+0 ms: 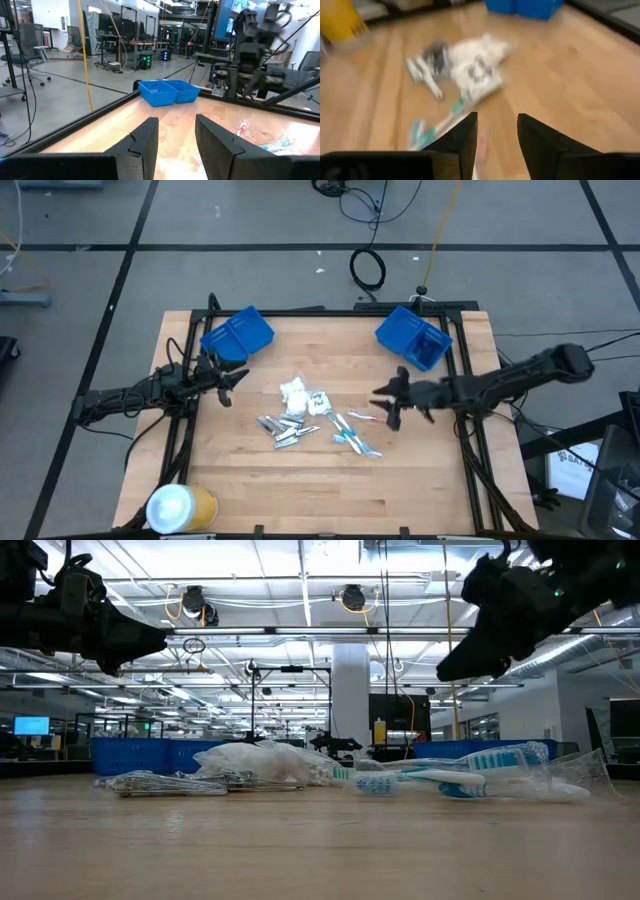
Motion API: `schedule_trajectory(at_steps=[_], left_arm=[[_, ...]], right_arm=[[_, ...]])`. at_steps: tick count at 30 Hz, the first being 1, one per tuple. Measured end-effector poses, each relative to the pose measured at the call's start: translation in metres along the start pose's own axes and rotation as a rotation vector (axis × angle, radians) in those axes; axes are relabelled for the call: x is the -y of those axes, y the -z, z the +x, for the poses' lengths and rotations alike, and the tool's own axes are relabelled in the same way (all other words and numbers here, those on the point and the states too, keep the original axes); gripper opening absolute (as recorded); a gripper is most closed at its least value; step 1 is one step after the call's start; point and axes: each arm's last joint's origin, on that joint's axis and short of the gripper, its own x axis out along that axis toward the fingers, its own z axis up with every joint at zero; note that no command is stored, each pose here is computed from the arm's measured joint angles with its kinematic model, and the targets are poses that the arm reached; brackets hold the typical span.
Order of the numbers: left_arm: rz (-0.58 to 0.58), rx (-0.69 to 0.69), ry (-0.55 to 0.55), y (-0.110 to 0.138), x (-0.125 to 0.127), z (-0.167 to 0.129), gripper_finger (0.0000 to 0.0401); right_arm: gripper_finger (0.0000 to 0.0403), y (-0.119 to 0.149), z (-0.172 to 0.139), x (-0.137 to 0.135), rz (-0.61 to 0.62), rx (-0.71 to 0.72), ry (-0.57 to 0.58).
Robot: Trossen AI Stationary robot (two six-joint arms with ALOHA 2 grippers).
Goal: Pick & Place Travel size toiletries
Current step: Put the red toothbrush into the middle right blue basket
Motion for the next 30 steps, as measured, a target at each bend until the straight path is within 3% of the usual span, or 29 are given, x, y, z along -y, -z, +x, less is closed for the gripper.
schedule_trajectory(at_steps=[6,11,14,19,30], left_arm=[[0.000,0.000,0.000,0.000,0.000,0.000,0.0127],[0.000,0.000,0.000,0.000,0.000,0.000,0.0127],[0.000,0.000,0.000,0.000,0.000,0.000,0.0127],[0.000,0.000,0.001,0.000,0.000,0.000,0.0127],[0.000,0.000,0.001,0.000,0.000,0.000,0.0127]], right_arm=[[0.0127,-0.006,0.012,-0.039,-0.076,-0.290,0.076],[0.0127,0.012,0.033,-0.045,-0.158,-0.455,0.132],[0.0127,0.022,0.043,-0.046,-0.160,-0.522,0.100],[0.0127,0.030,0.058,-0.051,-0.128,-0.555,0.028],[0.0127,0.031,0.070,-0.038,-0.145,-0.568,0.059]])
